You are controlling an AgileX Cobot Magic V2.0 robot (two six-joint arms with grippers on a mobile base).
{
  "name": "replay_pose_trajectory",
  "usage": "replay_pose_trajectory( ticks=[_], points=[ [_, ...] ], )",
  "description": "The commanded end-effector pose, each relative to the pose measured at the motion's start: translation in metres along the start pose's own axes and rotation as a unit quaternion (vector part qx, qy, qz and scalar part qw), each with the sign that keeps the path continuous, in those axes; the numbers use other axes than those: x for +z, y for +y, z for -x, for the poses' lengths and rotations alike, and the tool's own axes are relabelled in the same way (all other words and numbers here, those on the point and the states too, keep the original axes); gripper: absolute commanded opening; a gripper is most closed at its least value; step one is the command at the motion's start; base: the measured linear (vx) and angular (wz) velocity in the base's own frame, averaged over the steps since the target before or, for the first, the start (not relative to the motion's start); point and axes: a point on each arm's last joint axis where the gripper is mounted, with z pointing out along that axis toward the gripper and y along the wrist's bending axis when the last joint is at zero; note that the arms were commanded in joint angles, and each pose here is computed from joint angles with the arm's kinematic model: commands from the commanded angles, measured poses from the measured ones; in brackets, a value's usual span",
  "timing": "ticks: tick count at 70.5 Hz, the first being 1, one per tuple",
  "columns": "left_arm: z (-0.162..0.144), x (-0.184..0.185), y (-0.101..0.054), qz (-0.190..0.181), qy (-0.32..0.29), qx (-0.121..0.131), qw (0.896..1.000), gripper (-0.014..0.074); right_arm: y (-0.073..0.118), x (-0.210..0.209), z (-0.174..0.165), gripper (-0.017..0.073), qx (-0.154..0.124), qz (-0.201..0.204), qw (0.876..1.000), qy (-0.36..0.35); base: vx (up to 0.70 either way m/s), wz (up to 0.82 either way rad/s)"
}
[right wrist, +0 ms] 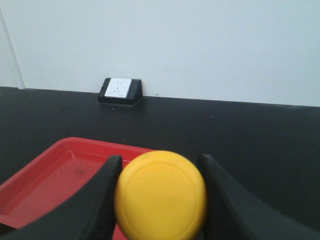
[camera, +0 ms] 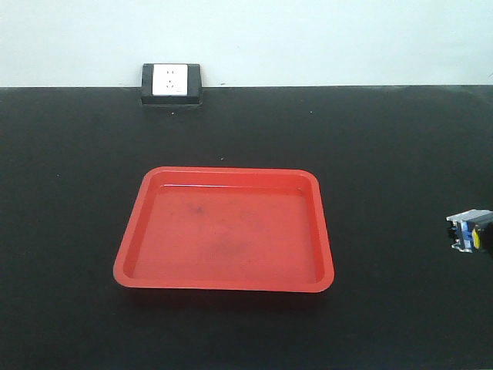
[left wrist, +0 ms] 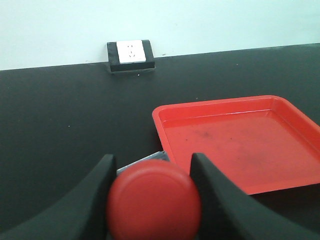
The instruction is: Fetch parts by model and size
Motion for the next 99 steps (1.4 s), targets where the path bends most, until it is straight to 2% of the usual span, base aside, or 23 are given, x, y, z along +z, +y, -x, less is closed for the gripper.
replay_pose_trajectory(
  ticks=[1,6,11,21,35,45,56,63,71,84,99],
  points=[
    [0.015,-0.002,-0.002,-0.008,-0.047,0.000,0.999,-0.0006,0.001,-0.002,0.017,-0.0008,-0.005,0.001,0.999,-0.052,0.00,0.00],
    [0.016,-0.002,-0.002,-0.009,-0.057,-0.001,0.998,-0.0006,0.001,-0.002,0.017,-0.0008,-0.005,0.001,0.999,-0.052,0.00,0.00],
    [0.019,-0.002,-0.002,-0.013,-0.071,-0.012,0.997,-0.0006,0.001,-0.002,0.017,-0.0008,-0.005,0.001,0.999,-0.052,0.00,0.00],
    [0.029,-0.003,-0.003,-0.015,-0.089,-0.006,0.996,-0.0004,0.001,-0.002,0.017,-0.0008,-0.005,0.001,0.999,-0.052,0.00,0.00],
    [0.060,0.018,-0.006,-0.013,-0.062,-0.003,0.998,-0.0003,0.001,-0.002,0.017,-0.0008,-0.005,0.001,0.999,-0.052,0.00,0.00],
    [0.085,0.051,-0.009,-0.010,-0.020,-0.004,1.000,-0.0003,0.001,-0.002,0.017,-0.0008,-0.005,0.001,0.999,-0.052,0.00,0.00],
    [0.110,0.086,-0.014,-0.021,0.014,-0.023,0.999,0.0000,0.001,-0.002,0.017,-0.0008,-0.005,0.001,0.999,-0.052,0.00,0.00],
    [0.123,0.109,-0.019,-0.034,0.027,0.000,0.999,0.0000,0.001,-0.002,0.017,-0.0008,-0.005,0.001,0.999,-0.052,0.00,0.00],
    [0.132,0.134,-0.024,-0.052,0.046,0.002,0.998,0.0000,0.001,-0.002,0.017,-0.0008,-0.005,0.001,0.999,-0.052,0.00,0.00],
    [0.131,0.180,-0.035,-0.080,0.109,0.010,0.991,0.0000,0.001,-0.002,0.017,-0.0008,-0.005,0.001,0.999,-0.052,0.00,0.00],
    [0.123,0.229,-0.064,-0.118,0.157,0.027,0.980,0.0000,0.001,-0.002,0.017,-0.0008,-0.005,0.001,0.999,-0.052,0.00,0.00]
  ],
)
